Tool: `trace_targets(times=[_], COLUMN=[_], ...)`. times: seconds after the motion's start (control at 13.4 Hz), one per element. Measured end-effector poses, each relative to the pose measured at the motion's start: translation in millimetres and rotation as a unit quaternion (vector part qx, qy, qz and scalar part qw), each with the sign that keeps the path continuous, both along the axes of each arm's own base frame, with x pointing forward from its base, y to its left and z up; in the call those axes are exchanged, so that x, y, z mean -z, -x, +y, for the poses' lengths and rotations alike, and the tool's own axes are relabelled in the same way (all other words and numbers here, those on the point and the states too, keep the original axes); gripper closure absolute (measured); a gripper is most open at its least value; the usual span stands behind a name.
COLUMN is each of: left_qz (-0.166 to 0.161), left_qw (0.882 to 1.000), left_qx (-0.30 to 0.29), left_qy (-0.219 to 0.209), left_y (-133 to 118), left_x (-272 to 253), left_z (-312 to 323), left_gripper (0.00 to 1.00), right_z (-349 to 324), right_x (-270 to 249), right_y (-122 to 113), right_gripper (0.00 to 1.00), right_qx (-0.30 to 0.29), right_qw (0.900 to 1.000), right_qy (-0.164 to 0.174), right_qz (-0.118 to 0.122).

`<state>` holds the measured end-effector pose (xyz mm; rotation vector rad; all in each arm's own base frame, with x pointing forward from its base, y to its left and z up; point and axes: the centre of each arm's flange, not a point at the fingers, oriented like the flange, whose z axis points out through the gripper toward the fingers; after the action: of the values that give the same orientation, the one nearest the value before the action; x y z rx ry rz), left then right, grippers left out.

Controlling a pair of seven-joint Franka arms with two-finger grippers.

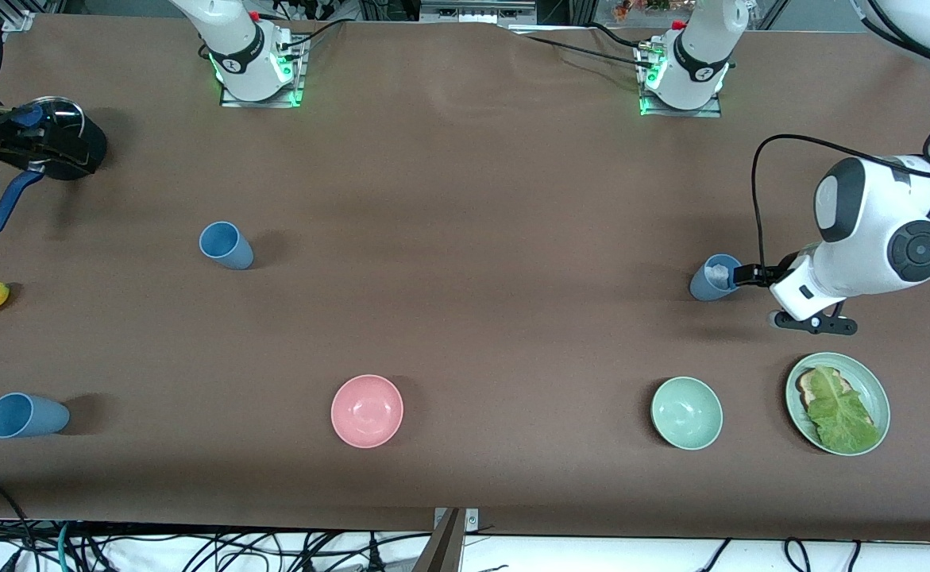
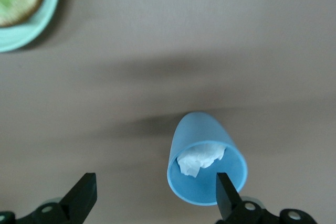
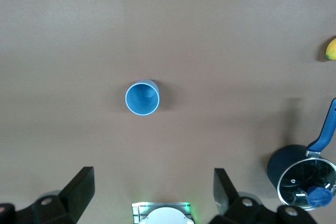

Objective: Stack blue cups with both arms
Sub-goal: 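Lower the left gripper onto the blue cup holding tissue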

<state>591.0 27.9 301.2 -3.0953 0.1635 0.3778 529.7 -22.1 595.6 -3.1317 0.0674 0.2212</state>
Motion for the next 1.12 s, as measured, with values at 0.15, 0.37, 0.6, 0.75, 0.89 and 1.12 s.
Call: trace_targets(times=[0.15, 0.37, 0.6, 0.75, 0.89, 1.12], left_qz=[0.011, 0.014, 0.027, 0.031, 0.029, 0.023], left_qw=[1.0, 1.0, 1.0, 0.999, 0.999, 1.0], left_qx=[0.003, 0.006, 0.007, 0.009, 0.011, 0.012], left_qy=[0.002, 0.004, 0.007, 0.008, 0.008, 0.008], left_y=[8.8, 20.6, 25.7, 25.9, 24.0, 20.3], left_x=[12.5, 35.6, 65.6, 72.7, 71.0, 67.0], left_z=[2.8, 1.1, -0.2, -1.7, -4.3, -4.5], left_gripper=[0.0, 0.0, 0.3, 0.52, 0.74, 0.99], right_z=[0.1, 0.2, 0.2, 0.2, 0.3, 1.5], right_x=[0.3, 1.3, 2.2, 2.8, 4.4, 8.7], right_y=[-0.1, -0.4, -0.5, -0.5, -0.8, -1.5], right_gripper=[0.0, 0.0, 0.0, 0.0, 0.0, 0.0], right_qx=[0.0, 0.0, 0.0, 0.0, 0.0, -0.001], right_qw=[1.0, 1.0, 1.0, 1.0, 1.0, 1.0], right_qy=[0.0, 0.0, 0.0, 0.0, 0.0, 0.0], right_qz=[0.0, 0.002, 0.003, 0.004, 0.006, 0.01])
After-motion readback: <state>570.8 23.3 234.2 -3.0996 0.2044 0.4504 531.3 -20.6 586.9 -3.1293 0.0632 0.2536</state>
